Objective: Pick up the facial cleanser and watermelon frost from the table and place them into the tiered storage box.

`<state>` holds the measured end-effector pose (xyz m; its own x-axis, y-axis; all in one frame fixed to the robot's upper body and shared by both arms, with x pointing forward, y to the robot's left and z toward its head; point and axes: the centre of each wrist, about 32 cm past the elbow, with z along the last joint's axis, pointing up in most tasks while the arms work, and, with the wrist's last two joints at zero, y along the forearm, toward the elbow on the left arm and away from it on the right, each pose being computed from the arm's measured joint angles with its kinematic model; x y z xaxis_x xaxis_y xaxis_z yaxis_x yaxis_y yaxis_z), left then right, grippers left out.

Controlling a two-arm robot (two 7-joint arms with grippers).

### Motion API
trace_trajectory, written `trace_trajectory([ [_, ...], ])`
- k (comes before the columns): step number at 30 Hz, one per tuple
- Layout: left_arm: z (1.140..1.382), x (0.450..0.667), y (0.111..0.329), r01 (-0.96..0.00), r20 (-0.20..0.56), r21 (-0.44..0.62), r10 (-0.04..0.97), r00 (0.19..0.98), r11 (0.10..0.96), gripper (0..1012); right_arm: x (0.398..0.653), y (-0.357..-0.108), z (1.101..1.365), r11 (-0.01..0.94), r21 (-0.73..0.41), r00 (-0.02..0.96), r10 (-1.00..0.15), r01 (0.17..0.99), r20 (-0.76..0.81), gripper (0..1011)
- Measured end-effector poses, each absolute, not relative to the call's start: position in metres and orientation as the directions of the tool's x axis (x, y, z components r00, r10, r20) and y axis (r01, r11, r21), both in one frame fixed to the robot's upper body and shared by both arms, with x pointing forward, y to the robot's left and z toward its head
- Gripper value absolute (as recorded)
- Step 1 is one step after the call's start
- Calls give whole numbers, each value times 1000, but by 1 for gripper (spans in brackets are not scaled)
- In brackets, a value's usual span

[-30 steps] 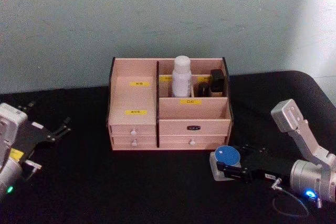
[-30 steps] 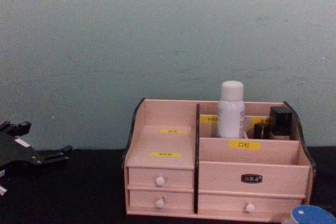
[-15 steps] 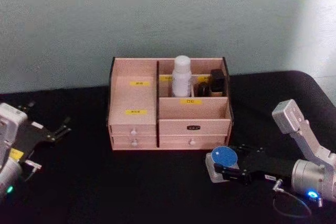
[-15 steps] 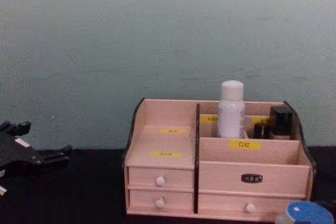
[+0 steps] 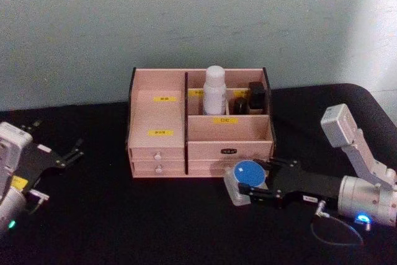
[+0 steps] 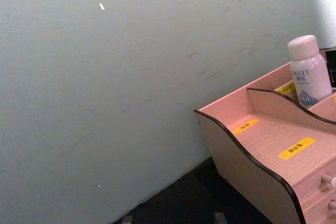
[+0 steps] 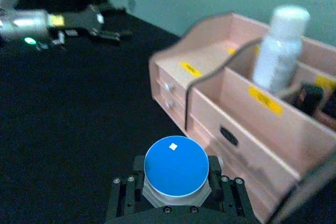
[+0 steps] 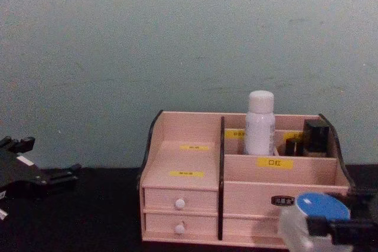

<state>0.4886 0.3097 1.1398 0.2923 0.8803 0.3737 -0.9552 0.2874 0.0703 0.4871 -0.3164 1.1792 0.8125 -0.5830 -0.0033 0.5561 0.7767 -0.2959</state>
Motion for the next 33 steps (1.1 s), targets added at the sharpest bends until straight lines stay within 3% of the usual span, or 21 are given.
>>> trace_trajectory([
  [12, 1140, 489, 310, -955, 374, 70, 880, 292, 287, 1001, 510, -292, 1195, 844, -202, 866, -499, 496, 44, 722],
  [33, 1140, 489, 310, -955, 374, 70, 880, 292, 287, 1001, 573, -244, 1220, 854, -131, 863, -493, 504, 104, 722],
])
